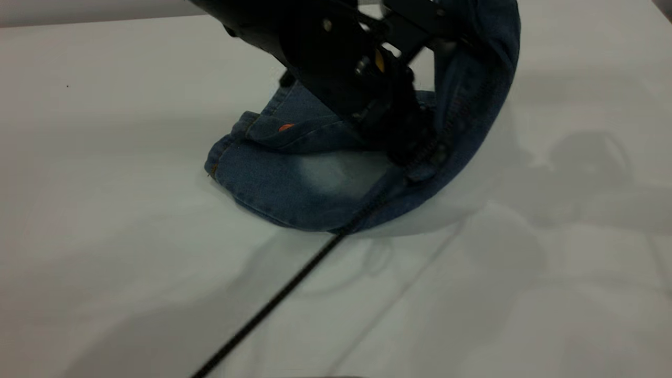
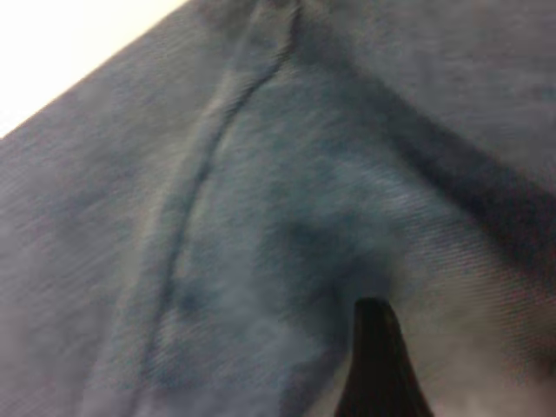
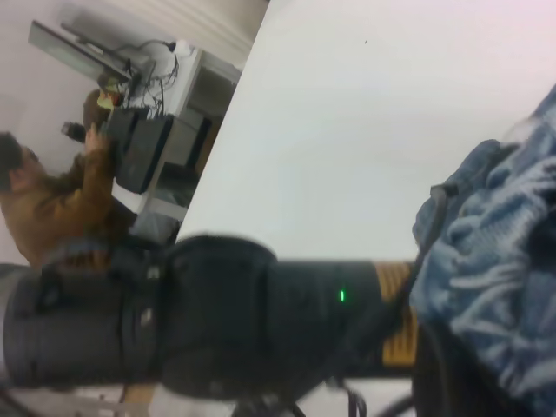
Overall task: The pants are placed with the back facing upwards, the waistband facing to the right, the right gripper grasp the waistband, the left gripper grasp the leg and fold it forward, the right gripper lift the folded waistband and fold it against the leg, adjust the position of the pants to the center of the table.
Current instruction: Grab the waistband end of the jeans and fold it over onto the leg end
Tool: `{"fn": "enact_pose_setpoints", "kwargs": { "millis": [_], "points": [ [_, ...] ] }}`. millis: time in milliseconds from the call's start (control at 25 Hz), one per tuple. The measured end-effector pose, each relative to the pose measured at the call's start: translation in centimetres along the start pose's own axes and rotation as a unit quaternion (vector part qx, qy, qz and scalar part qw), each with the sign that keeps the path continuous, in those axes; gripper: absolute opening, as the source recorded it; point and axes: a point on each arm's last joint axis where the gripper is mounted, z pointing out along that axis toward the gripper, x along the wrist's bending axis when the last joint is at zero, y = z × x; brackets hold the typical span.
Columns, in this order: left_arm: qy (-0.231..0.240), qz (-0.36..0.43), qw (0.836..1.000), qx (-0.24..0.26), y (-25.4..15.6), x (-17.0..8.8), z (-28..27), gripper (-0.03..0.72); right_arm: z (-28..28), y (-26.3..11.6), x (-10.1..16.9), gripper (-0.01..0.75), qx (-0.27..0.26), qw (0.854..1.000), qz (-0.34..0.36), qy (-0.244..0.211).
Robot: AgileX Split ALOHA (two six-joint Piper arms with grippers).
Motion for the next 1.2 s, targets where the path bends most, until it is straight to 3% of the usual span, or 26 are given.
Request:
{"fn": "enact_pose_setpoints", "kwargs": {
  "millis": [280,560,640,960,1200],
  "points": [
    [0.015,-0.028,0.998,0.053,-2.0,2.9,-0.1,0.443,-0.5,0.4,1.3,0.071,-0.009,1.0,-0.022,0.006],
    [0.0,-0.007,0.999,0.043,-2.3,0.5,0.7,0.443,-0.7,0.6,1.9,0.071,-0.019,0.999,-0.026,0.011],
    [0.003,-0.009,0.999,0.04,-1.9,0.8,0.1,0.443,-0.7,0.6,1.9,0.071,-0.018,0.999,-0.026,0.011],
    [0.075,-0.079,0.994,-0.009,2.2,9.6,-8.2,0.443,0.6,0.0,2.7,0.071,0.002,0.999,-0.039,0.019],
    [0.136,-0.102,0.979,-0.112,6.2,13.6,-18.4,0.443,5.4,-1.9,3.6,0.071,0.027,0.994,-0.09,-0.054]
  ]
}}
